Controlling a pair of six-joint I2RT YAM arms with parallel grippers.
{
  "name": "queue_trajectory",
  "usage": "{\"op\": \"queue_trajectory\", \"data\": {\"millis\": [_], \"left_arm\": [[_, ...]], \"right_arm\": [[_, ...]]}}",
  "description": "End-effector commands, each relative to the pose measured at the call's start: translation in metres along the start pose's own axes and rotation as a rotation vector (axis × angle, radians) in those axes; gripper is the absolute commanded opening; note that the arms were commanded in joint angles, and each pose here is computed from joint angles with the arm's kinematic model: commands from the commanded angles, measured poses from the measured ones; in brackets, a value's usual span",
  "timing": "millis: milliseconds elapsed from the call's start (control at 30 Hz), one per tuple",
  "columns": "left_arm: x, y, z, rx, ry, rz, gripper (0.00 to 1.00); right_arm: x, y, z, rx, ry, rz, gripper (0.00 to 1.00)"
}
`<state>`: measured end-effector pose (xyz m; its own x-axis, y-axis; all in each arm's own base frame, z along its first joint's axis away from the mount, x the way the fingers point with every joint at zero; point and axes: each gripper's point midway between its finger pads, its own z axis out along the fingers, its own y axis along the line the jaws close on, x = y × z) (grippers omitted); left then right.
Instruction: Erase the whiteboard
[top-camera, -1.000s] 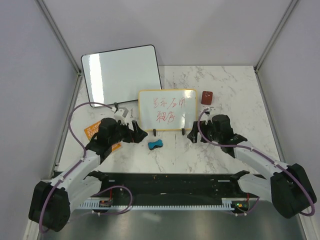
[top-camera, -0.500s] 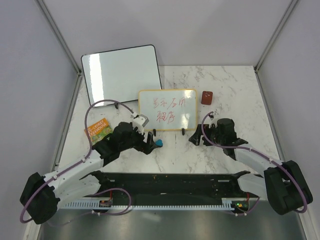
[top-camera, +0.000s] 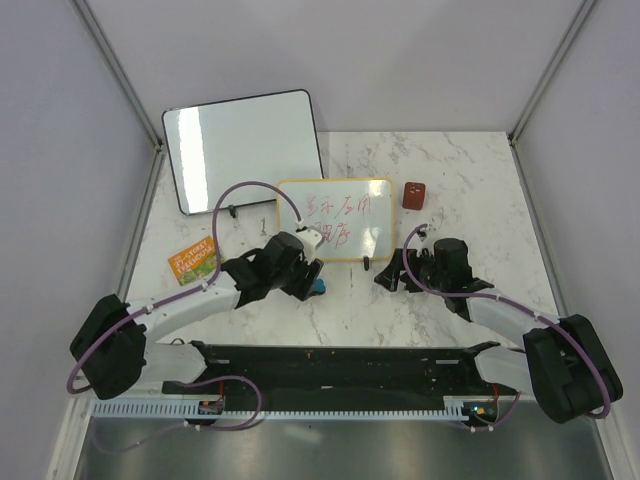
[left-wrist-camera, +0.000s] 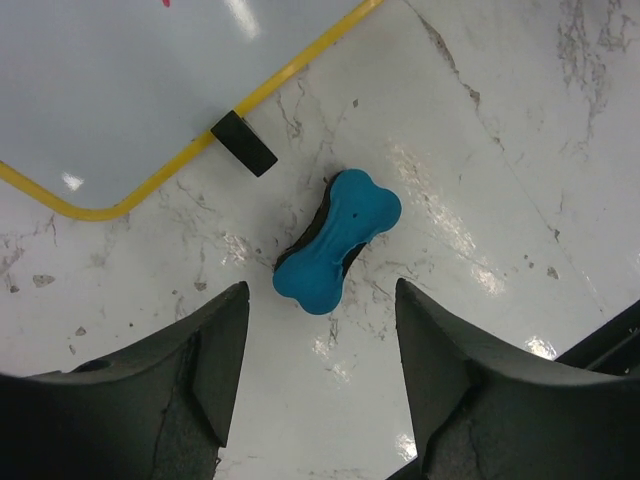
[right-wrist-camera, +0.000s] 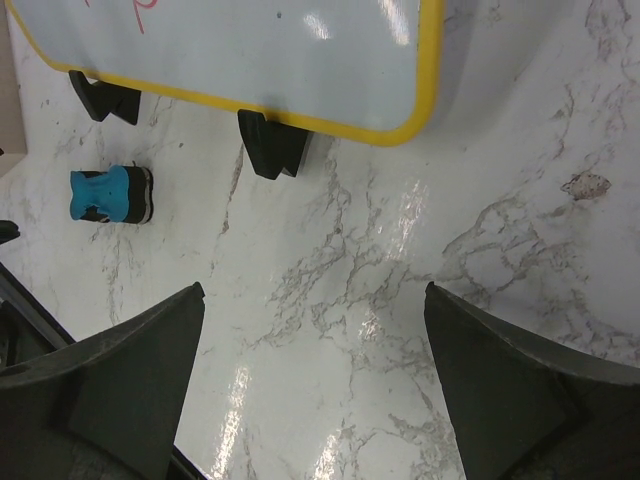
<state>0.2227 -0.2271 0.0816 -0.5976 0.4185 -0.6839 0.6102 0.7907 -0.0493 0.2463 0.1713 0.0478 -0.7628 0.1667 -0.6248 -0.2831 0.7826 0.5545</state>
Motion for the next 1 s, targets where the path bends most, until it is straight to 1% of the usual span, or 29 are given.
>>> {"op": "queue_trajectory", "data": {"millis": [0, 200, 467, 767, 933, 967], "left_arm": [[-0.010, 0.001, 0.006, -0.010, 0.020, 0.058, 0.65], [-0.002, -0.003, 0.024, 0.009, 0.088, 0.088, 0.66], [-0.003, -0.013, 0.036, 0.038, 0.116, 0.088, 0.66], [0.012, -0.027, 0.060, 0.037, 0.219, 0.110, 0.63], [0.016, -0.026, 0.063, 0.010, 0.244, 0.108, 0.61], [0.016, -0.026, 0.062, 0.011, 0.242, 0.109, 0.60]], "right_arm": [[-0.003, 0.004, 0.001, -0.027, -0.018, -0.004, 0.98], [-0.003, 0.002, 0.000, -0.019, -0.016, -0.006, 0.98], [-0.001, 0.002, 0.001, -0.018, -0.005, -0.010, 0.98], [0.000, 0.001, 0.002, -0.015, 0.005, -0.012, 0.98], [0.002, 0.000, 0.002, -0.013, 0.011, -0.014, 0.98], [0.001, 0.000, 0.002, -0.014, 0.009, -0.013, 0.98]]}}
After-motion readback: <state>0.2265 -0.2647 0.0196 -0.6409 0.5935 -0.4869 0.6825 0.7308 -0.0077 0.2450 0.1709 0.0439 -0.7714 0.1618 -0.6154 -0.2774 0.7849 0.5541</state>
